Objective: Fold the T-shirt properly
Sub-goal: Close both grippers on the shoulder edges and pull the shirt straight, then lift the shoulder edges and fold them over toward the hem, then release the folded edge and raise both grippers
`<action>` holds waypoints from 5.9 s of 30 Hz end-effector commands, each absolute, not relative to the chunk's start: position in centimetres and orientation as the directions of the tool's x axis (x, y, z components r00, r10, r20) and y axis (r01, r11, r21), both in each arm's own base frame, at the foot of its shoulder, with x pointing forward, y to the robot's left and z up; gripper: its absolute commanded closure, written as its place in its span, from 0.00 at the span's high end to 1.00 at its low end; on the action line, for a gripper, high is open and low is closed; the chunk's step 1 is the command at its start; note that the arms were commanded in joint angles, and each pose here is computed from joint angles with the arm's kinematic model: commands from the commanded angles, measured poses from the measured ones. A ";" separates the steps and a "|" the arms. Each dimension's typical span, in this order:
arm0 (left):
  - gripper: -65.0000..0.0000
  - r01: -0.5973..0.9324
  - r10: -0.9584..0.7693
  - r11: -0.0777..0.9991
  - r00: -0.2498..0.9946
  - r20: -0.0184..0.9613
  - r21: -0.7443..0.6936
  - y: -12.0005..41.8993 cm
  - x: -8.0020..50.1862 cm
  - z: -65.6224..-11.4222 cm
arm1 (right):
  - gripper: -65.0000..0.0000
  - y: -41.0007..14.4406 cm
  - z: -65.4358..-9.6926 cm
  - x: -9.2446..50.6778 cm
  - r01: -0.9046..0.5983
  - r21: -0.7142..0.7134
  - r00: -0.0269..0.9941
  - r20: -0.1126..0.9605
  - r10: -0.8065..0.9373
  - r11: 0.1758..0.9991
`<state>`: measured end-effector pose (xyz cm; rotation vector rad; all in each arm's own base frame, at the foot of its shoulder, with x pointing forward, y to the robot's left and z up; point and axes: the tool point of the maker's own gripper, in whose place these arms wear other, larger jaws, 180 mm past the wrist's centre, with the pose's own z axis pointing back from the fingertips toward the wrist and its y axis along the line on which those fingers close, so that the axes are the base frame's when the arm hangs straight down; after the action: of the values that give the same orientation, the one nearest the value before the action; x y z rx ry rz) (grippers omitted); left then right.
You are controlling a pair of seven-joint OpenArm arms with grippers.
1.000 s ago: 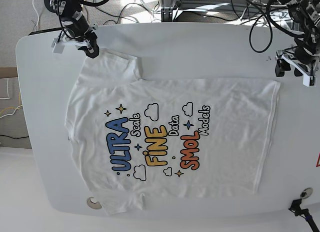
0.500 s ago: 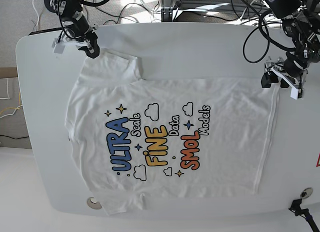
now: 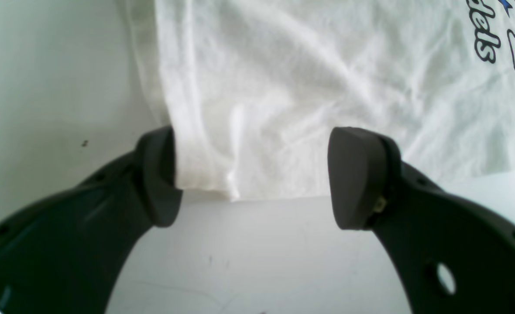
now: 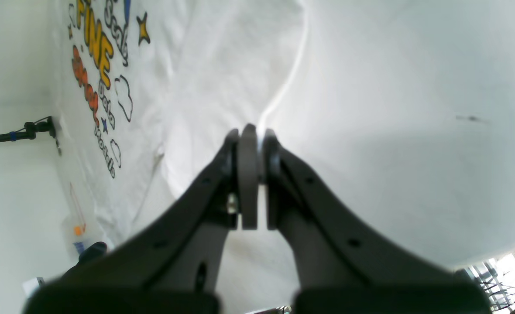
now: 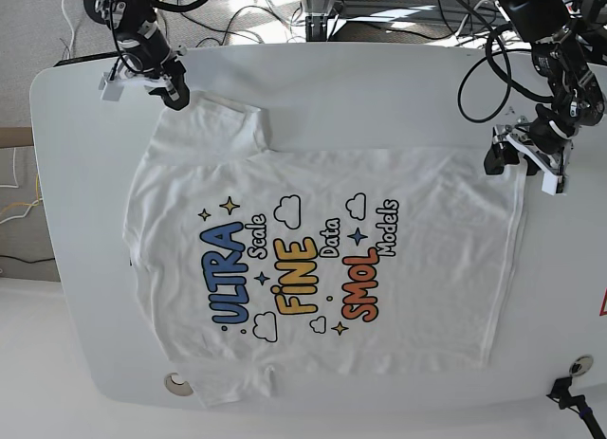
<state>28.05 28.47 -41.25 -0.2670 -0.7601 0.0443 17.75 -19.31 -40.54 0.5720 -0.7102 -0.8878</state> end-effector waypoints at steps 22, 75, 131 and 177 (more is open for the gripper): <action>0.00 0.131 -0.038 0.987 0.740 0.671 -0.088 29.0 23.3 -38.9 | 0.00 -19.3 -37.7 14.4 0.467 0.674 0.466 0.363 -0.807 0.573; 0.00 0.049 -0.011 0.998 0.807 0.591 -0.049 32.2 24.6 -37.3 | 0.00 -18.1 -34.0 32.2 0.153 0.927 0.445 0.243 -0.862 0.341; 0.71 0.172 -0.205 0.974 0.417 0.885 0.145 34.8 37.6 -25.3 | 0.81 -19.9 -28.4 37.7 -0.008 0.641 0.502 0.666 -0.551 0.767; 0.71 0.079 -0.104 0.994 0.641 0.761 0.070 37.7 28.3 -38.7 | 0.00 -21.4 -43.7 26.8 -0.020 0.163 0.715 0.692 -0.100 0.986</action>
<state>27.56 36.79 -40.26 0.0099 -0.8285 -0.0999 27.70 -21.14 -42.92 0.1798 -0.8295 -0.0569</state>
